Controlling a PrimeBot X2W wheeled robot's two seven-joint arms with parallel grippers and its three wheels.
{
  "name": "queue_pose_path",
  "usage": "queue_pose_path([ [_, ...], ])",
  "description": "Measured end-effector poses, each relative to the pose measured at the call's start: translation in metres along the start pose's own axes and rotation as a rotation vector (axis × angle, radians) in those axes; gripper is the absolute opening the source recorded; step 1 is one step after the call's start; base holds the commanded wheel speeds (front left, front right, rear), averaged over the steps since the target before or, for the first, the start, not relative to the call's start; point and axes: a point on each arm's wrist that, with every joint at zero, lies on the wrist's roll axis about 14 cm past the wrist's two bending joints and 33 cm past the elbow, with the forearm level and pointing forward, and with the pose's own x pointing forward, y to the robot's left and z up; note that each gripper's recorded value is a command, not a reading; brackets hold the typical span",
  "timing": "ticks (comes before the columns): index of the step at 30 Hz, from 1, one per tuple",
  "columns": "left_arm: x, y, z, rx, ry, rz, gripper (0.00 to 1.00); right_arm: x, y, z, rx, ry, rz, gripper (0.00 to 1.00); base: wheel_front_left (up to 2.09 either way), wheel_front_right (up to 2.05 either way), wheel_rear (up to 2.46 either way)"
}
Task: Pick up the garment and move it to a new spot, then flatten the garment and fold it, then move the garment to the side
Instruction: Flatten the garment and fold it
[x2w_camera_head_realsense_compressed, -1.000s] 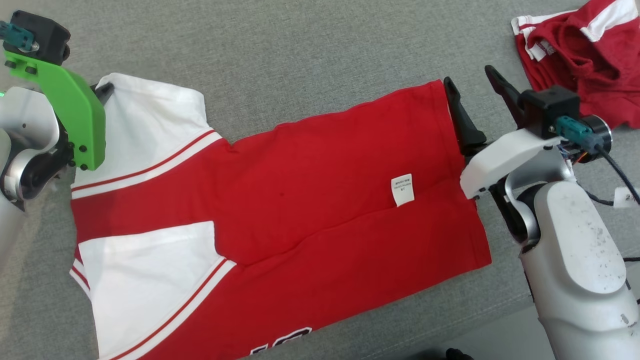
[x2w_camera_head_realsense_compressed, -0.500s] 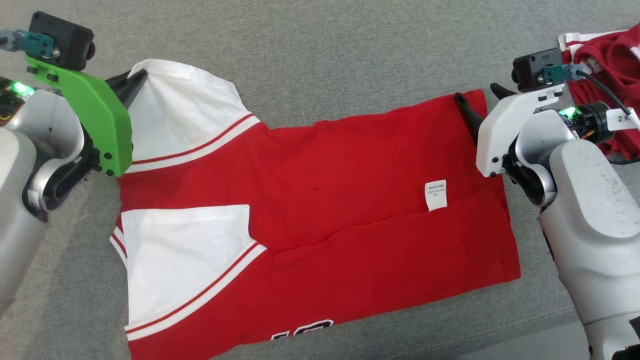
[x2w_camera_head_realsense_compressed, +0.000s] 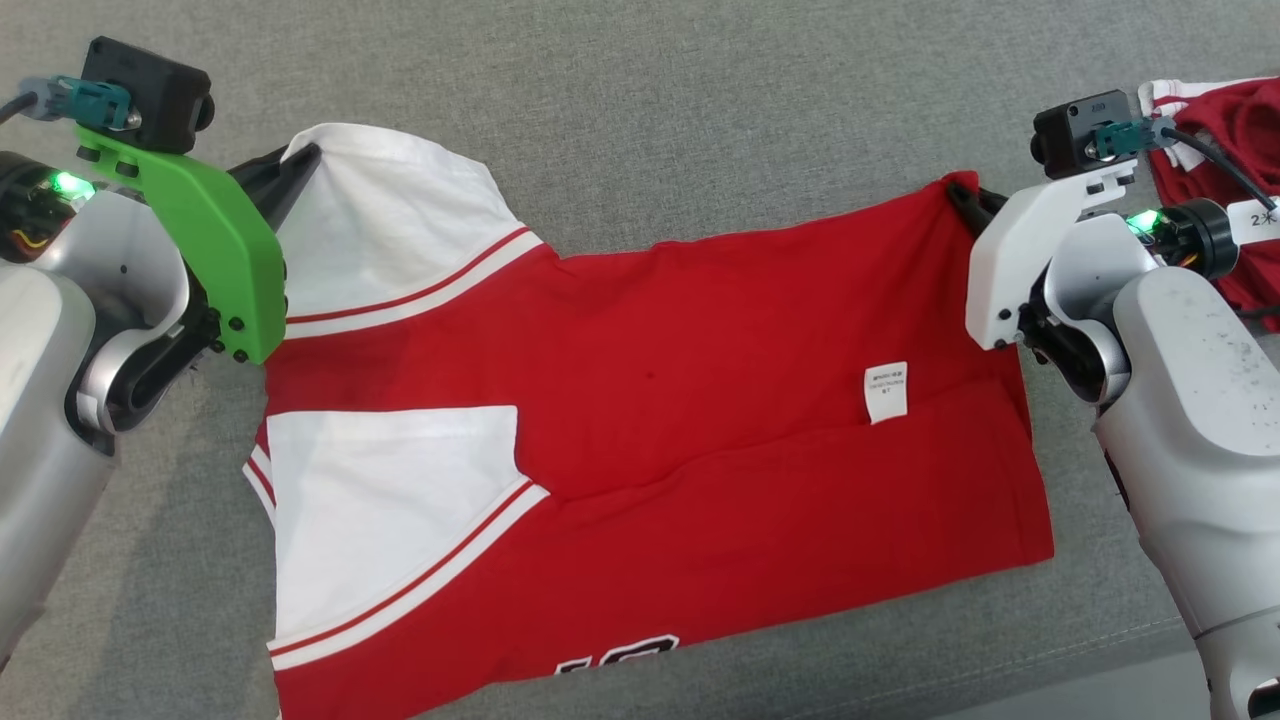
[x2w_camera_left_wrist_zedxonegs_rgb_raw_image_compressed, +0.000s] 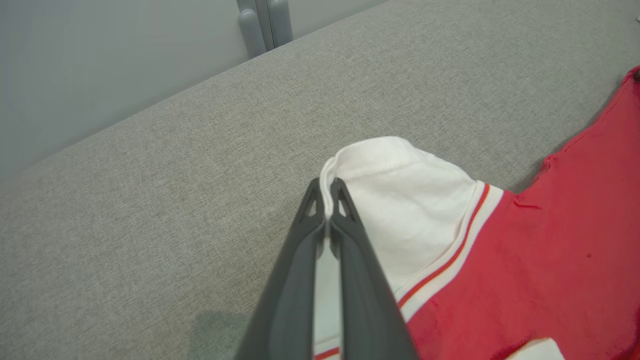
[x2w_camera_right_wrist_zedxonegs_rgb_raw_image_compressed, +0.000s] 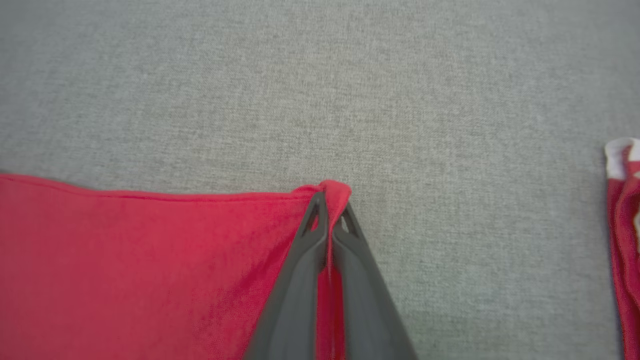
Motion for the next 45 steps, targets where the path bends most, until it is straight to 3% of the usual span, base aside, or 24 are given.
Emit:
queue_pose_path([
  [9,-0.018,-0.013,0.013,0.009,-0.089,-0.014,0.00,-0.011,0.004,0.033,-0.038,-0.196,0.003,0.00,0.00,0.00,0.00],
  [17,-0.068,-0.043,-0.017,-0.059,-0.166,-0.002,0.00,-0.051,-0.002,0.012,-0.005,-0.307,-0.006,0.00,0.00,0.00,0.00],
  [29,-0.131,-0.088,-0.079,-0.314,-0.220,0.084,0.00,-0.104,0.007,-0.013,0.026,-0.392,-0.018,0.00,0.00,0.00,0.00],
  [36,-0.139,-0.110,-0.114,-0.446,-0.181,0.083,0.00,-0.115,0.017,-0.032,0.034,-0.372,-0.022,0.00,0.00,0.00,0.00],
  [37,-0.138,-0.112,-0.119,-0.459,-0.169,0.079,0.00,-0.116,0.018,-0.035,0.032,-0.369,-0.023,0.04,0.00,0.00,0.00],
  [39,-0.135,-0.113,-0.128,-0.469,-0.150,0.086,0.00,-0.117,0.018,-0.038,0.026,-0.368,-0.031,0.64,0.00,0.00,0.00],
  [40,-0.133,-0.113,-0.132,-0.477,-0.146,0.090,0.18,-0.117,0.019,-0.039,0.025,-0.369,-0.033,1.00,0.00,0.00,0.00],
  [42,-0.130,-0.113,-0.141,-0.489,-0.135,0.100,0.53,-0.120,0.018,-0.042,0.033,-0.376,-0.043,1.00,0.00,0.00,0.00],
  [43,-0.129,-0.112,-0.144,-0.492,-0.131,0.108,1.00,-0.120,0.018,-0.044,0.039,-0.377,-0.047,1.00,0.00,0.00,0.00],
  [45,-0.129,-0.109,-0.154,-0.499,-0.119,0.129,1.00,-0.124,0.014,-0.050,0.049,-0.379,-0.064,1.00,0.00,0.00,0.00],
])
